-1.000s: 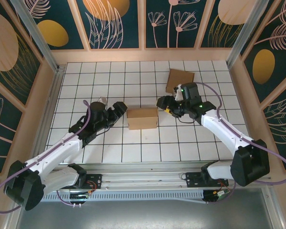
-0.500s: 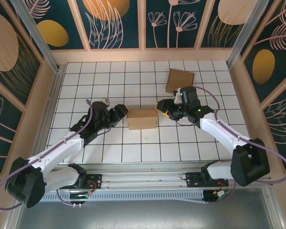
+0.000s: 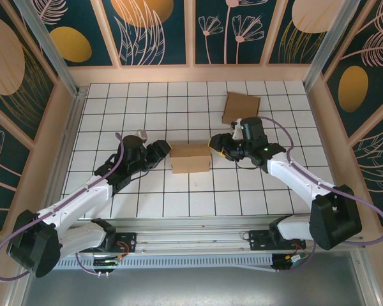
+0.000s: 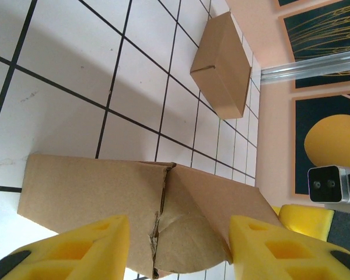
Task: Fold the paper box
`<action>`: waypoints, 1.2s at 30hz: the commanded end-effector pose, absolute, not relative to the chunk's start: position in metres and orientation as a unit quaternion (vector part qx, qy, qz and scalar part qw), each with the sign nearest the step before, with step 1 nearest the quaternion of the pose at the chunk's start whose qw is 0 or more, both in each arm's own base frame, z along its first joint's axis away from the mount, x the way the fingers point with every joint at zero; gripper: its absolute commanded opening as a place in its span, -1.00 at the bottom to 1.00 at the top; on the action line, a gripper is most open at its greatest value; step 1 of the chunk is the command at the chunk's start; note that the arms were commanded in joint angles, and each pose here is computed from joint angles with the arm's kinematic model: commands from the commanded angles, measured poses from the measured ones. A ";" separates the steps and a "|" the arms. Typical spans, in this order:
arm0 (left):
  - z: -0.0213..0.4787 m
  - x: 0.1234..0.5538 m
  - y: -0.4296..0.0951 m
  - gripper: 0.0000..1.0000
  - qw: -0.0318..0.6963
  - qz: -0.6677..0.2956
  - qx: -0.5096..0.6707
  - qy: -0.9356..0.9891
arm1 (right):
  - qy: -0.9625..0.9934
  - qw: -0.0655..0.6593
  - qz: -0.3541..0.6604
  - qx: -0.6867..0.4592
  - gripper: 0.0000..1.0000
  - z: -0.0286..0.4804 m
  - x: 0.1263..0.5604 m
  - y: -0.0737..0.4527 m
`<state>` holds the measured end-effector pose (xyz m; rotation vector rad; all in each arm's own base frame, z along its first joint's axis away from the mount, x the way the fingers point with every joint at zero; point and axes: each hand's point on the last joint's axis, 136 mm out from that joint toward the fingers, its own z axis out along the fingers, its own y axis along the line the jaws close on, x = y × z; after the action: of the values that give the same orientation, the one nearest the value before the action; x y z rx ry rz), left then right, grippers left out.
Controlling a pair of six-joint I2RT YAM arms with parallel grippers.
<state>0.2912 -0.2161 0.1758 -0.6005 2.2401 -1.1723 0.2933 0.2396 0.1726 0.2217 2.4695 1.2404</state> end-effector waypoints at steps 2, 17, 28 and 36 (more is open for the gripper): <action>0.149 0.287 -0.206 -0.05 0.254 -0.395 -0.235 0.851 | 0.890 0.179 0.410 0.089 0.02 0.146 0.284 0.231; 0.166 0.290 -0.198 0.61 0.296 -0.376 -0.205 0.854 | 0.870 0.232 0.429 0.072 0.42 0.187 0.291 0.231; 0.148 0.289 -0.204 0.16 0.276 -0.374 -0.194 0.864 | 0.878 0.207 0.428 0.061 0.19 0.162 0.279 0.238; 0.114 0.273 -0.206 -0.25 0.238 -0.367 -0.183 0.880 | 0.904 0.191 0.378 0.056 -0.28 0.110 0.258 0.228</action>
<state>0.2914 -0.2133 0.1610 -0.4821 2.2632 -1.0839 0.2779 0.2427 0.1621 0.1278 2.3922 1.2159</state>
